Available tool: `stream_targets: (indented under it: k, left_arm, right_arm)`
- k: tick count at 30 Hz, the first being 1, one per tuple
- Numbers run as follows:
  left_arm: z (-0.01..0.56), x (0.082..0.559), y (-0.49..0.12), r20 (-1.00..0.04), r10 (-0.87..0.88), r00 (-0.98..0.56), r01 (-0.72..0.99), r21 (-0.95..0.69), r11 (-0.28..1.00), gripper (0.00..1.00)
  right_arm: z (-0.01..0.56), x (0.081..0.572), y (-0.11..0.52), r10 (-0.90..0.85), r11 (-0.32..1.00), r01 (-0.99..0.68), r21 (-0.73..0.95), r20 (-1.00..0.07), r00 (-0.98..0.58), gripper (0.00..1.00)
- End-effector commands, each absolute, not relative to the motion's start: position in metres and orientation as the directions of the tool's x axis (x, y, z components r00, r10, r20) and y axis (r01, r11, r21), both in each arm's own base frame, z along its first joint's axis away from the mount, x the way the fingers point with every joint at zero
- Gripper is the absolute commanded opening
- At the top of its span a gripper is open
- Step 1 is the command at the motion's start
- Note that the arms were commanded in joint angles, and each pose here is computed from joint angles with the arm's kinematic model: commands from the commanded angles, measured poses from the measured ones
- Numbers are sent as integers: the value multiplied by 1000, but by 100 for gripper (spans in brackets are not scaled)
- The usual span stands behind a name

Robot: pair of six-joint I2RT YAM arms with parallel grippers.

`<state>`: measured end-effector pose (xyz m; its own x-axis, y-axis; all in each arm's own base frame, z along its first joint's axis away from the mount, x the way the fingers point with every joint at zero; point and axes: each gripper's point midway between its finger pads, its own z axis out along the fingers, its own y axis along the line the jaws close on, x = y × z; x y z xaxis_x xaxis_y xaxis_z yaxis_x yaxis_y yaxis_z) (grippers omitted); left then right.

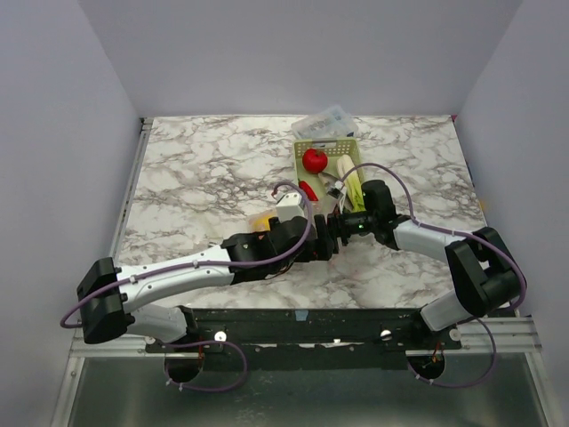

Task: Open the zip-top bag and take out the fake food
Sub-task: Pick up the fake fruit from the zipper food storage bag.

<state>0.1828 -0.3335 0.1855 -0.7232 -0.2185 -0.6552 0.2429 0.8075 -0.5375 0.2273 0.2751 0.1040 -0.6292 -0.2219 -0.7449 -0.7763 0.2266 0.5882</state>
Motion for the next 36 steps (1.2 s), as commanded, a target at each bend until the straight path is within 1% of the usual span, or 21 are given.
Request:
stream_targets:
  k: [1,2,4,5,6,7,8,11,17,21,25,29,31,33,36]
  left_arm:
    - [179,193,-312,-694,-222,-685,126,-413,902,82]
    - [180,194,-312,-697,-220,-683,126,-408,904,76]
    - [181,196,-313,-701,-217,-680,121,-399,909,67]
    - [182,197,-313,-704,-209,-679,122,-389,913,67]
    - [182,197,-315,-706,-199,-680,129,-382,915,63]
    - [182,197,-315,-707,-189,-682,133,-374,918,63]
    - [181,196,-318,-706,-176,-686,143,-369,918,60]
    - [181,197,-325,-708,-151,-690,171,-363,916,60]
    - [190,192,-342,-713,-114,-692,264,-397,879,65]
    - [192,191,-348,-718,-99,-689,293,-401,868,65]
    - [186,195,-347,-717,-93,-691,269,-375,887,64]
    - [172,199,-340,-707,-55,-705,220,-292,931,60]
    - [170,200,-342,-704,-42,-709,220,-278,935,54]
    - [170,200,-343,-705,-45,-708,222,-281,934,42]
    - [172,200,-342,-709,-40,-705,225,-276,934,29]
  right_arm:
    - [104,226,276,-226,222,-780,585,-747,-625,77]
    - [103,225,276,-226,221,-779,586,-746,-626,77]
    - [104,225,277,-226,220,-780,585,-748,-624,77]
    - [104,225,277,-226,220,-780,586,-747,-625,77]
    - [104,225,276,-227,220,-781,584,-748,-623,77]
    - [104,224,276,-227,219,-780,586,-747,-625,77]
    - [104,225,276,-226,220,-781,584,-749,-623,77]
    - [104,225,276,-226,219,-782,584,-749,-623,77]
    - [105,225,276,-226,222,-784,580,-751,-620,77]
    - [105,225,276,-226,221,-782,583,-750,-622,77]
    - [106,225,276,-225,220,-784,581,-752,-620,77]
    - [106,225,276,-226,218,-783,583,-750,-621,77]
    - [106,225,276,-225,216,-784,582,-752,-620,77]
    - [106,225,276,-225,217,-784,581,-752,-620,77]
    - [107,225,276,-224,218,-786,579,-754,-617,77]
